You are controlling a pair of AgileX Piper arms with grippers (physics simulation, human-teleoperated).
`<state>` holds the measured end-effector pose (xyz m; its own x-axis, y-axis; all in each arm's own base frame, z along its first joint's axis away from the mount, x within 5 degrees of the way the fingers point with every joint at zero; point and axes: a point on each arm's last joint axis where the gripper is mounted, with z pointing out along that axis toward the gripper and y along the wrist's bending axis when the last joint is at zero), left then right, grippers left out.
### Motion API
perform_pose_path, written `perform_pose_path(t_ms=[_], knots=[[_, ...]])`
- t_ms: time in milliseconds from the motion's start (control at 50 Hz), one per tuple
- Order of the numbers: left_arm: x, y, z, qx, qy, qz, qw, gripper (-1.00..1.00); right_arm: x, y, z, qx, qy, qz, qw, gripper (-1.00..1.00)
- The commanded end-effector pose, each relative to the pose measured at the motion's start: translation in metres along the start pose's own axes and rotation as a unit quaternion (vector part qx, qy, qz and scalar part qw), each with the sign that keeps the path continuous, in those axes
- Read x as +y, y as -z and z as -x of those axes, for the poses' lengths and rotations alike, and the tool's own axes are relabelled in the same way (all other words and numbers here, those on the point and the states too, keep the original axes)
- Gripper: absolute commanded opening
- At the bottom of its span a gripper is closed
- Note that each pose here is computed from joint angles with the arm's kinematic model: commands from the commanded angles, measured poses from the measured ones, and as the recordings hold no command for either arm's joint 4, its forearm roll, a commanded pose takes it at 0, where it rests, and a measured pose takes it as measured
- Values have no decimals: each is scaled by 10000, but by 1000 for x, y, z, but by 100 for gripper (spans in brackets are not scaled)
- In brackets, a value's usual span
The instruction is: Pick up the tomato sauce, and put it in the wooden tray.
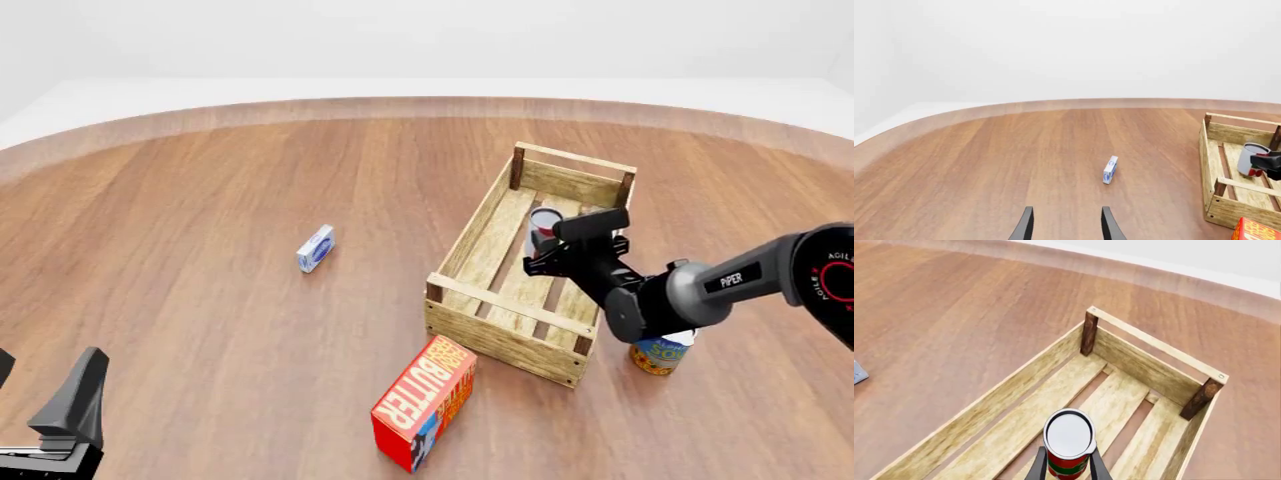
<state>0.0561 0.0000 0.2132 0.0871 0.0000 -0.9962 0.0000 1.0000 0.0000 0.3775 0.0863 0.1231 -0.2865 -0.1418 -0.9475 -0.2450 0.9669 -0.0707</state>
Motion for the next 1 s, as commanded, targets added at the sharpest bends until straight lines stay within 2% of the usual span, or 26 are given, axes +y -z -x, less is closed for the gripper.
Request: perform_pose_path(t_ms=[20, 80, 100, 760, 1000], knots=[[0, 0, 0, 0, 0, 0, 10000, 100, 0, 0, 1, -23, -64, 2, 10000, -100], [0, 0, 0, 0, 0, 0, 10000, 100, 0, 1, 2, -36, -46, -3, 10000, -100], [0, 0, 0, 0, 0, 0, 10000, 100, -1, 2, 4, -46, -47, -7, 10000, 100], [0, 0, 0, 0, 0, 0, 10000, 100, -4, 12, 12, -98, 13, -51, 9999, 100], [0, 0, 0, 0, 0, 0, 10000, 100, -7, 24, 23, -181, 56, -77, 9998, 100]])
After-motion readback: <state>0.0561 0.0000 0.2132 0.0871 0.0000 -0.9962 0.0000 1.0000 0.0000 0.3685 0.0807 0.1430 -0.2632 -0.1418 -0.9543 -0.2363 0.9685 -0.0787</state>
